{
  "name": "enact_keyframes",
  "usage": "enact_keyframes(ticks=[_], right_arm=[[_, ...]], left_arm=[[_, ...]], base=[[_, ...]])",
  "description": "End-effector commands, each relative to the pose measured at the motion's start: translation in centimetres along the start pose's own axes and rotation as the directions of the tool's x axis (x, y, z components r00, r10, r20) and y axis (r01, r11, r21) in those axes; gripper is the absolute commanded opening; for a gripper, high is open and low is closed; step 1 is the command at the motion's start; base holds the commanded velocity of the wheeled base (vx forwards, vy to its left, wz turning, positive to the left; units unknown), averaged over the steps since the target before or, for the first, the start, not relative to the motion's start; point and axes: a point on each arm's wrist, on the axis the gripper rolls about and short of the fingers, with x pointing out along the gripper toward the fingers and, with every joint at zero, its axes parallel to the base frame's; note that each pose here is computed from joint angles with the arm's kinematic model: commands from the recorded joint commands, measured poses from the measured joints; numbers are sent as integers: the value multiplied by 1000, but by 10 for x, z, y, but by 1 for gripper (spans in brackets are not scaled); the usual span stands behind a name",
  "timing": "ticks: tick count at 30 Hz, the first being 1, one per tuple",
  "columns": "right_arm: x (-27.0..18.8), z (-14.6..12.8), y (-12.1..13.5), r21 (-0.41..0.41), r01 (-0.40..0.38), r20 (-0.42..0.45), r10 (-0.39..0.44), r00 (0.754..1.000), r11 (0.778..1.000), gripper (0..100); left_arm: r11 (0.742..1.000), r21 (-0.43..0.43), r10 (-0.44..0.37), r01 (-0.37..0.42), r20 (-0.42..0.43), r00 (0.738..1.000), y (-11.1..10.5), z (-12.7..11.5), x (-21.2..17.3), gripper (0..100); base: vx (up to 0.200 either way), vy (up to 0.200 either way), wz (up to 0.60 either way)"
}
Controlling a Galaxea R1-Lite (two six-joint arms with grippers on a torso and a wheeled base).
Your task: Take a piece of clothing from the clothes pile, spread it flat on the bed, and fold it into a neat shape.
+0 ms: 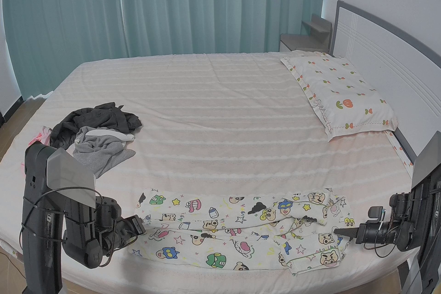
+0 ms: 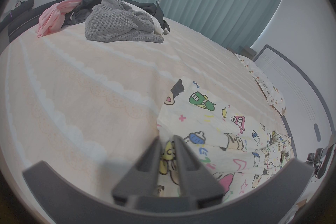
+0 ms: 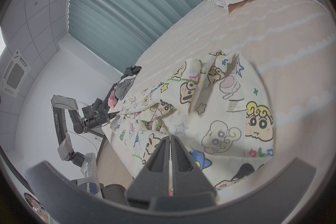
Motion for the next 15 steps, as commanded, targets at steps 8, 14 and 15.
enact_keyframes(ticks=[8, 14, 15], right_arm=[[-2, 11, 3, -50, 45, 51, -43, 998, 998, 100], [5, 21, 2, -87, 93, 88, -86, 992, 992, 100], [8, 25, 1, -100, 112, 102, -101, 990, 989, 100]], left_arm=[[988, -147, -31, 36, 39, 999, 1, 13, -4, 100], [980, -192, -35, 54, 103, 994, 9, 34, -14, 100], [974, -219, -32, 58, 120, 992, 10, 39, -16, 100]], base=[[0, 0, 0], [0, 0, 0], [0, 0, 0]])
